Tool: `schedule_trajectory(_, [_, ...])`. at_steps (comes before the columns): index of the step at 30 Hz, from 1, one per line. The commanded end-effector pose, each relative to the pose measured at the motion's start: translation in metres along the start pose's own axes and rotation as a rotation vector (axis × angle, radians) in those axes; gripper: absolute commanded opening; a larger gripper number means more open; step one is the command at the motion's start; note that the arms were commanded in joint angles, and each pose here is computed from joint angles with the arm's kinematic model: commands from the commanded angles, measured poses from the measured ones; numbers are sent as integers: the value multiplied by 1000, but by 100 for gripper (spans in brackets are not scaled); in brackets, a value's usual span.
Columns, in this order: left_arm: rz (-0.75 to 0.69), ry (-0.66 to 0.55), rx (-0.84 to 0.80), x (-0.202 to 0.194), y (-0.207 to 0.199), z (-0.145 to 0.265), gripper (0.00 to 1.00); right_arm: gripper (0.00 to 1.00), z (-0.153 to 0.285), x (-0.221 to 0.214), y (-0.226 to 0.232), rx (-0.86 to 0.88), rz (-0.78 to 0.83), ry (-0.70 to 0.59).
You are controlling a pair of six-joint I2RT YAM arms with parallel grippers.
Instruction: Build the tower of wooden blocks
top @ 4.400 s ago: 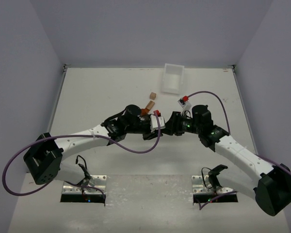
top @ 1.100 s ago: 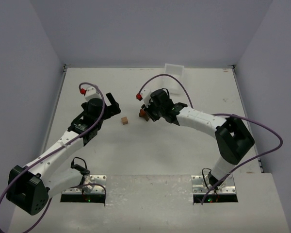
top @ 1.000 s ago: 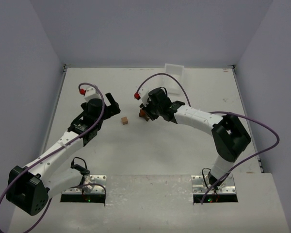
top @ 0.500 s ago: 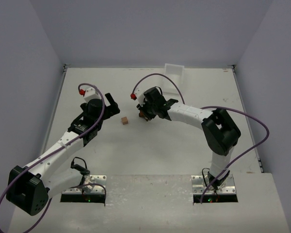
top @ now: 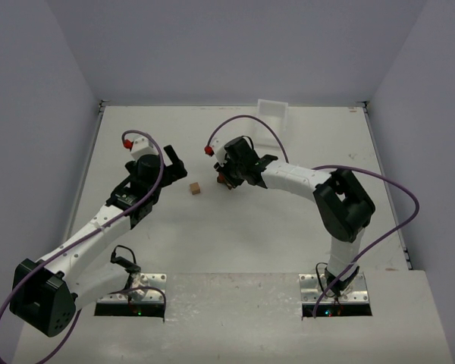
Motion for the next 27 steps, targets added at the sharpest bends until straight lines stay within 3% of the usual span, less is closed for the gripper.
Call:
schedule_trajectory(1, [29, -52, -10, 9, 0, 1, 100, 4, -1, 24, -4, -17, -18, -93])
schedule_trajectory(27, [23, -57, -30, 9, -1, 3, 100, 8, -8, 24, -7, -20, -33, -101])
Point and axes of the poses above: each gripper's point midway between its finger pads, its own z axis back along the fingers, its own y axis along the line the jaws close on, x = y × z, the point moved 9 cm from there along z, back along the fingers, and after that the axes turned 11 degrees about -z, right-handed, at the moved point
